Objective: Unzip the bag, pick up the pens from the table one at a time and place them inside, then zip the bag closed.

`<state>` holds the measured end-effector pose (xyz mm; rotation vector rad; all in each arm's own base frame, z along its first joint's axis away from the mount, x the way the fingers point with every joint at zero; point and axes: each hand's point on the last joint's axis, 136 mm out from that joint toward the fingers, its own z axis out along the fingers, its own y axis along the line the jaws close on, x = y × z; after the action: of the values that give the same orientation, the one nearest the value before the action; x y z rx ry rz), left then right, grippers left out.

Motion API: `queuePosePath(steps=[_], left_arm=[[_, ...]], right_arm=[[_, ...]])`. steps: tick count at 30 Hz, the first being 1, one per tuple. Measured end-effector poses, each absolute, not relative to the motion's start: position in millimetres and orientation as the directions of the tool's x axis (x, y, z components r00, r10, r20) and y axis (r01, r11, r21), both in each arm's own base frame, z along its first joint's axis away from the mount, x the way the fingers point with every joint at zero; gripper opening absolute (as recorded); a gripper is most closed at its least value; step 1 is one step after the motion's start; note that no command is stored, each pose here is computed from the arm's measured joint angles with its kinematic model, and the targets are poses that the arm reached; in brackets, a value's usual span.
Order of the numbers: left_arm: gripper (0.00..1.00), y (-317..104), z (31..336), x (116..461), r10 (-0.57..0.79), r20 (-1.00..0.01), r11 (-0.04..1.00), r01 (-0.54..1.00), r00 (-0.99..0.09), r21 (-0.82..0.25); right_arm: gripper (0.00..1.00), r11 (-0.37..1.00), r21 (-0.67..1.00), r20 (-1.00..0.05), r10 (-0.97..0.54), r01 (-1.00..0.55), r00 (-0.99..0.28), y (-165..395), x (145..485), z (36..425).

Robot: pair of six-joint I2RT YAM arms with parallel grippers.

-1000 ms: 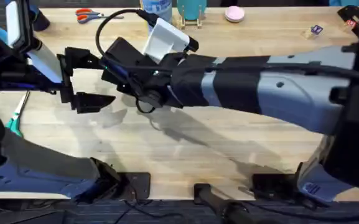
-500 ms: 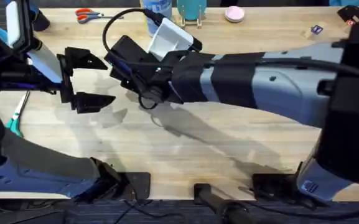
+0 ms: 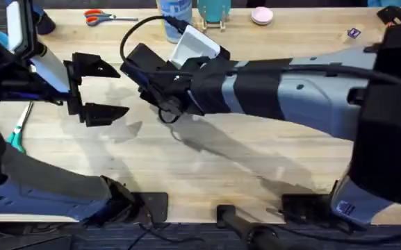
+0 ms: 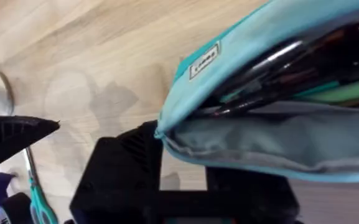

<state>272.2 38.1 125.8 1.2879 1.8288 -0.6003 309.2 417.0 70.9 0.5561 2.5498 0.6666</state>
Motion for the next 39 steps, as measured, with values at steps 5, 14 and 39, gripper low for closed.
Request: queuePosePath(steps=[5, 14, 39], left_arm=[[0.995, 38, 126, 272, 0.546, -0.822, 0.368, 0.927, -0.159, 0.065], [0.994, 38, 126, 272, 0.547, -0.822, 0.368, 0.927, -0.159, 0.065], [0.995, 38, 126, 272, 0.547, -0.822, 0.368, 0.927, -0.159, 0.066]], right_arm=[[0.259, 0.802, 0.530, -0.308, 0.484, 0.274, -0.819, 415, 309, 70], [0.037, 0.801, 0.530, -0.295, 0.483, 0.280, -0.824, 416, 308, 67], [0.030, 0.817, 0.562, -0.354, 0.378, 0.128, -0.855, 418, 306, 114]])
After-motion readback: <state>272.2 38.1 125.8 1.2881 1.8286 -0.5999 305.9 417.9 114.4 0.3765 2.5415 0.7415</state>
